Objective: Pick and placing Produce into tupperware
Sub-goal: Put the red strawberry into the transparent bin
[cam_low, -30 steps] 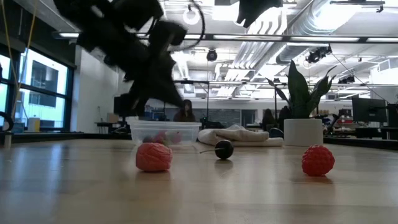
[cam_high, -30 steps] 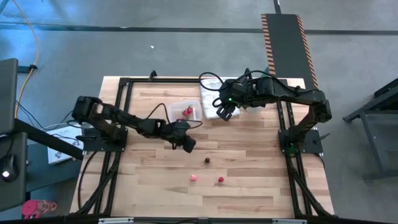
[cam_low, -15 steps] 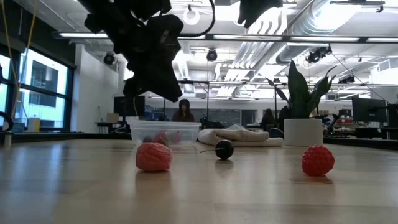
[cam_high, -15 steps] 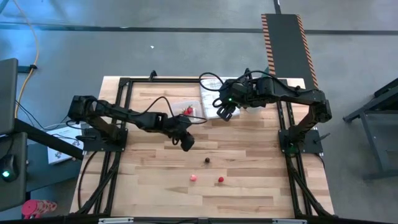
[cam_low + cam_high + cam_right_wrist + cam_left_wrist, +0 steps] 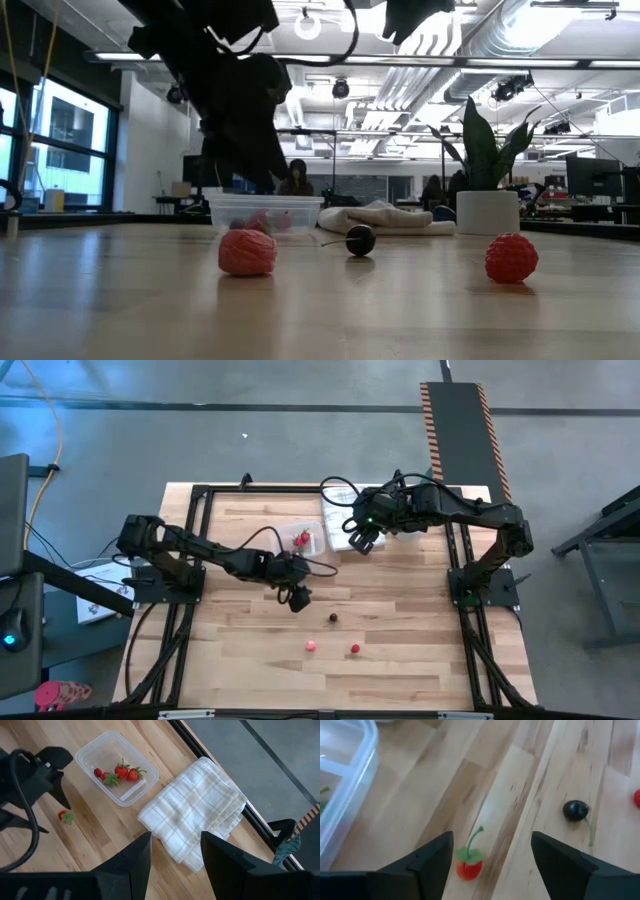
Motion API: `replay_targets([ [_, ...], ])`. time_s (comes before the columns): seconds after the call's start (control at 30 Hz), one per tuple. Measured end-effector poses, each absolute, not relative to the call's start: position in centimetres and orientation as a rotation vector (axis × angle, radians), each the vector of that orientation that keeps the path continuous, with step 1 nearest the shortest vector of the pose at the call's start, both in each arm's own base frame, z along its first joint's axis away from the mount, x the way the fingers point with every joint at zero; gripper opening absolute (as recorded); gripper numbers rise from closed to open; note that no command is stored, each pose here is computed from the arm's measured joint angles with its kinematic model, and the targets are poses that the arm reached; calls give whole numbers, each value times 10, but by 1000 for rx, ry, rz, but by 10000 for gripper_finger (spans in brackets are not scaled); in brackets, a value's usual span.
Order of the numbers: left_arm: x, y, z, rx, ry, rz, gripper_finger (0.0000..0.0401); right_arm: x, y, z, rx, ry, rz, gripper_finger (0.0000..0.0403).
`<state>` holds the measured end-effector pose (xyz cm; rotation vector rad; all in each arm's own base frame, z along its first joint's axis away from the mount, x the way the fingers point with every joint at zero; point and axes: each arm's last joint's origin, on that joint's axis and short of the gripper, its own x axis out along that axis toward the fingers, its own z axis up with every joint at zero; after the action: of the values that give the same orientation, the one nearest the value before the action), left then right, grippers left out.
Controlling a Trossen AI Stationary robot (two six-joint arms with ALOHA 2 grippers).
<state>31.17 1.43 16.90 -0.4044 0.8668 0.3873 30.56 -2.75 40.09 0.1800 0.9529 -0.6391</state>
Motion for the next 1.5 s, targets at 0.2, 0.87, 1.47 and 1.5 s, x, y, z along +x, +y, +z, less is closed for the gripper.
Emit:
replay_targets([
  [0.2,316,14,150,-378,927,398,259,306,-28,401,183,952,-641,162],
  [0.87,326,16,123,-390,926,453,145,306,-27,401,185,953,-638,162],
  [1.47,348,18,213,-388,804,460,0,305,-27,401,181,960,-637,162],
  [1.5,348,19,224,-339,809,497,0,305,-27,401,180,960,-638,162],
])
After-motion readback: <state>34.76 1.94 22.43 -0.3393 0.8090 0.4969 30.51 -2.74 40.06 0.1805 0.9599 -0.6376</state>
